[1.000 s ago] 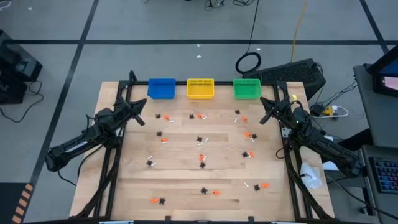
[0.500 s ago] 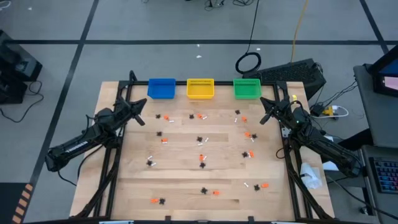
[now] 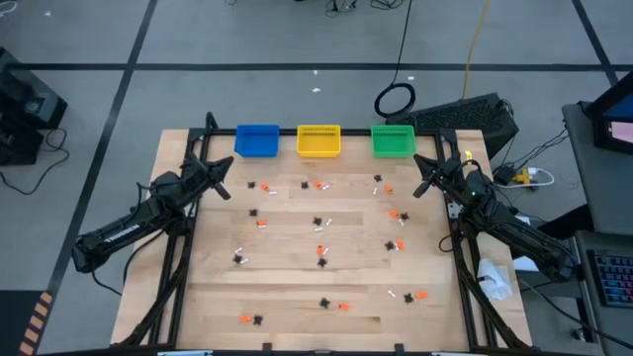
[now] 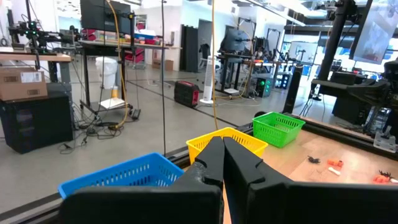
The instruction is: Sort Halloween decoration
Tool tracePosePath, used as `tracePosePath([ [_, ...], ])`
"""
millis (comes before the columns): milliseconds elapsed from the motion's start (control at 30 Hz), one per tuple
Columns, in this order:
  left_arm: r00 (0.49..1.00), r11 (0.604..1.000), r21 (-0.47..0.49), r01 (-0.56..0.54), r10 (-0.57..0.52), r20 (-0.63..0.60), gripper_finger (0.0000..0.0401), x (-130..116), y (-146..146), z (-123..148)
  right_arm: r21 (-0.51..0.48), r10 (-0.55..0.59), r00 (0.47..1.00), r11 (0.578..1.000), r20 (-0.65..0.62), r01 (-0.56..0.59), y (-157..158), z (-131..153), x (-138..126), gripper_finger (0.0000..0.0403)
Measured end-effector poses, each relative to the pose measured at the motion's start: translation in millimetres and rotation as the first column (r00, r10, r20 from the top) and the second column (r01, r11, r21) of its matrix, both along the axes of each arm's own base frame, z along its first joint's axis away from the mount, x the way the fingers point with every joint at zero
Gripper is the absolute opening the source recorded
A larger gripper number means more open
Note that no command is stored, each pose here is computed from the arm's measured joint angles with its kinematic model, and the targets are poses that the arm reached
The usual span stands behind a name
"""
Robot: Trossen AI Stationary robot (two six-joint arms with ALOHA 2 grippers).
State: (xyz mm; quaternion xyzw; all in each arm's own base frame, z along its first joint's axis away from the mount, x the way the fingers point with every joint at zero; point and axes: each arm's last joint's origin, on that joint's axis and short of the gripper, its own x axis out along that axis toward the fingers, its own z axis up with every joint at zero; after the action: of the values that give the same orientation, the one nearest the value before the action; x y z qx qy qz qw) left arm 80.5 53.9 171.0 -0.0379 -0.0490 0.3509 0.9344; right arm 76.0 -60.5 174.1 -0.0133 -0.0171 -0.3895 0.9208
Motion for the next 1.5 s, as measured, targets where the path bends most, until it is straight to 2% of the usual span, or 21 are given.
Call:
tracePosePath([
  [167, 1.000, 1.000, 0.000, 0.000, 0.000, 0.000, 0.0002, 0.0, 0.0, -0.1, -0.020, 0.001, 0.999, 1.000, 0.035, 0.000, 0.1, 3.8, -0.2, 0.0000],
  [267, 1.000, 1.000, 0.000, 0.000, 0.000, 0.000, 0.0002, 0.0, 0.0, 0.0, -0.023, 0.042, 0.992, 0.999, 0.116, -0.040, 1.3, 9.4, 0.0, 0.0000],
  [367, 1.000, 1.000, 0.000, 0.000, 0.000, 0.000, 0.0002, 0.0, 0.0, 0.0, -0.038, 0.158, 0.967, 0.987, 0.198, -0.154, 4.2, 15.7, 1.2, 0.0000],
  [467, 1.000, 1.000, 0.000, 0.000, 0.000, 0.000, 0.0002, 0.0, 0.0, 0.0, -0.044, 0.307, 0.917, 0.951, 0.255, -0.306, 8.3, 21.5, 3.0, 0.0000],
  [700, 1.000, 1.000, 0.000, 0.000, 0.000, 0.000, 0.0002, 0.0, 0.0, 0.0, 0.004, 0.363, 0.909, 0.928, 0.205, -0.372, 7.9, 33.5, 12.9, 0.0000],
  [800, 1.000, 1.000, 0.000, 0.000, 0.000, 0.000, 0.0002, 0.0, 0.0, 0.0, 0.057, 0.378, 0.913, 0.919, 0.149, -0.390, 5.5, 38.7, 21.9, 0.0000],
  [967, 1.000, 1.000, 0.000, 0.000, 0.000, 0.000, 0.0002, 0.0, 0.0, 0.0, 0.202, 0.348, 0.937, 0.916, 0.035, -0.348, -3.4, 41.3, 41.6, 0.0000],
  [1167, 1.000, 1.000, 0.000, 0.000, 0.000, 0.000, 0.0002, 0.0, 0.0, -0.1, 0.391, 0.322, 0.944, 0.879, -0.066, -0.273, -17.1, 43.8, 66.8, 0.0000],
  [1400, 1.000, 1.000, 0.000, 0.000, 0.000, 0.000, 0.0002, 0.0, 0.0, -0.1, 0.519, 0.329, 0.925, 0.833, -0.187, -0.191, -31.7, 48.7, 93.0, 0.0000],
  [1500, 1.000, 1.000, 0.000, 0.000, 0.000, 0.000, 0.0002, 0.0, 0.0, 0.0, 0.554, 0.300, 0.917, 0.825, -0.262, -0.111, -38.2, 41.8, 102.0, 0.0000],
])
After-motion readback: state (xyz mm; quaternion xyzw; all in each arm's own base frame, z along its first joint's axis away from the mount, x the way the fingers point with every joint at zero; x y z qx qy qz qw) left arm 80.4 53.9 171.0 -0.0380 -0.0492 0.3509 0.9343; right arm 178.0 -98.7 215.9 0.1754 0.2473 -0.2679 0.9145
